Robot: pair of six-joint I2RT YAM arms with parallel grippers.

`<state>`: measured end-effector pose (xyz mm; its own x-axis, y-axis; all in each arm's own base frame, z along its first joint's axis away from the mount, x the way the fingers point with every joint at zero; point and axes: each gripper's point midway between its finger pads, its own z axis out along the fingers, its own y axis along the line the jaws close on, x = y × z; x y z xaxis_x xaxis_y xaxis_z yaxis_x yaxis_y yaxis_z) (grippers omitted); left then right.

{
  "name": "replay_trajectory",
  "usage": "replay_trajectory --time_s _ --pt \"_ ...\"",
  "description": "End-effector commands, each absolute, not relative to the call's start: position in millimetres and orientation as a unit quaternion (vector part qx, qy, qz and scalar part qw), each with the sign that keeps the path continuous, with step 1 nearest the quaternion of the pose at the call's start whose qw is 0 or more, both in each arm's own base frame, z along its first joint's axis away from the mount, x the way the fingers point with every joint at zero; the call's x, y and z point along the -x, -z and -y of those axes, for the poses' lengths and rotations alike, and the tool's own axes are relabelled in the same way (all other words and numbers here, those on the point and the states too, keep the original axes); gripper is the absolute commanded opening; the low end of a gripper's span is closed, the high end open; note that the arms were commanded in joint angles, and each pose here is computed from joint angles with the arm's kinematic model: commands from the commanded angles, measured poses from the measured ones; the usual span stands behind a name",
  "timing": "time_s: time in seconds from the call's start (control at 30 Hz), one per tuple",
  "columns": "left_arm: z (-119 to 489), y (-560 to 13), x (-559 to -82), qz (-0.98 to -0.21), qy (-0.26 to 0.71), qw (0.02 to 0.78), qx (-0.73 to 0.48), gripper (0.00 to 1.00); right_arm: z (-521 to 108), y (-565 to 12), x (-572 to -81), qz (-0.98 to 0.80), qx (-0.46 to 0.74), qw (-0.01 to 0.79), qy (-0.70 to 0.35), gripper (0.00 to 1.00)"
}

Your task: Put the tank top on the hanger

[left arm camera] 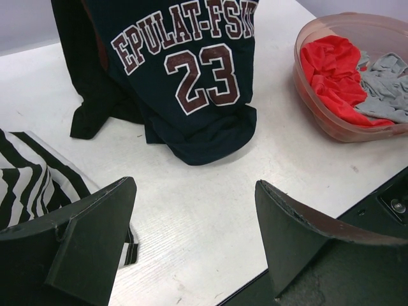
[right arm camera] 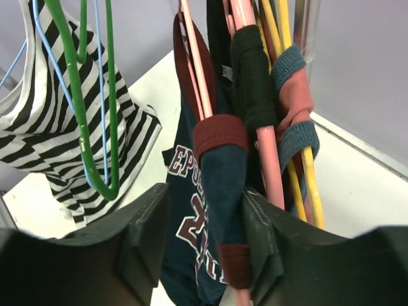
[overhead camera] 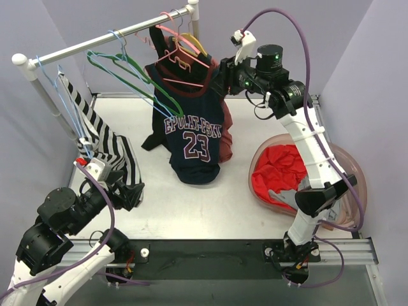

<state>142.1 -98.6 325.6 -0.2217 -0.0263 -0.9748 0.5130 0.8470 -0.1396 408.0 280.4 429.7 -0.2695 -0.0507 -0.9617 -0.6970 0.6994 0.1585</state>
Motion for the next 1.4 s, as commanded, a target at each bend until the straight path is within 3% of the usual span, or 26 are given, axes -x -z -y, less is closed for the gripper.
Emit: replay_trajectory --time_s 0.0,0.33,0.53,0.67,0.8,1.0,1.23,1.37 --pt "102.2 -338.8 -142.3 -0.734 0.244 0.616 -0.151 0.86 -275.7 -478.8 -378.0 -0.687 0.273 0.601 -0.302 0.51" --pt "102.3 -349.1 -136.5 -0.728 0.264 0.618 -0.137 0.86 -244.8 -480.9 -354.7 -0.689 0.277 0.623 -0.248 0.7" --pt "108.4 -353.4 -136.2 -0.726 0.283 0.612 -0.132 0.86 -182.4 -481.7 -342.8 -0.711 0.189 0.638 -0.227 1.0" --pt "109.5 -362.9 -134.8 -0.722 0.294 0.614 -0.124 0.86 -123.9 -467.9 -329.4 -0.733 0.102 0.635 -0.222 1.0" --pt "110.0 -368.3 -134.3 -0.724 0.303 0.61 -0.111 0.89 -73.9 -457.8 -285.6 -0.732 0.017 0.656 -0.184 1.0" --pt "106.8 -376.3 -130.3 -0.725 0.312 0.607 -0.094 0.92 16.6 -410.8 -239.3 -0.753 -0.158 0.639 -0.025 1.0" --pt "101.2 -380.3 -124.8 -0.723 0.322 0.607 -0.073 0.93 73.6 -370.1 -187.9 -0.779 -0.195 0.578 0.146 1.0" --pt "98.7 -381.1 -121.3 -0.718 0.33 0.609 -0.064 0.93 77.7 -370.5 -174.8 -0.782 -0.19 0.571 0.162 1.0"
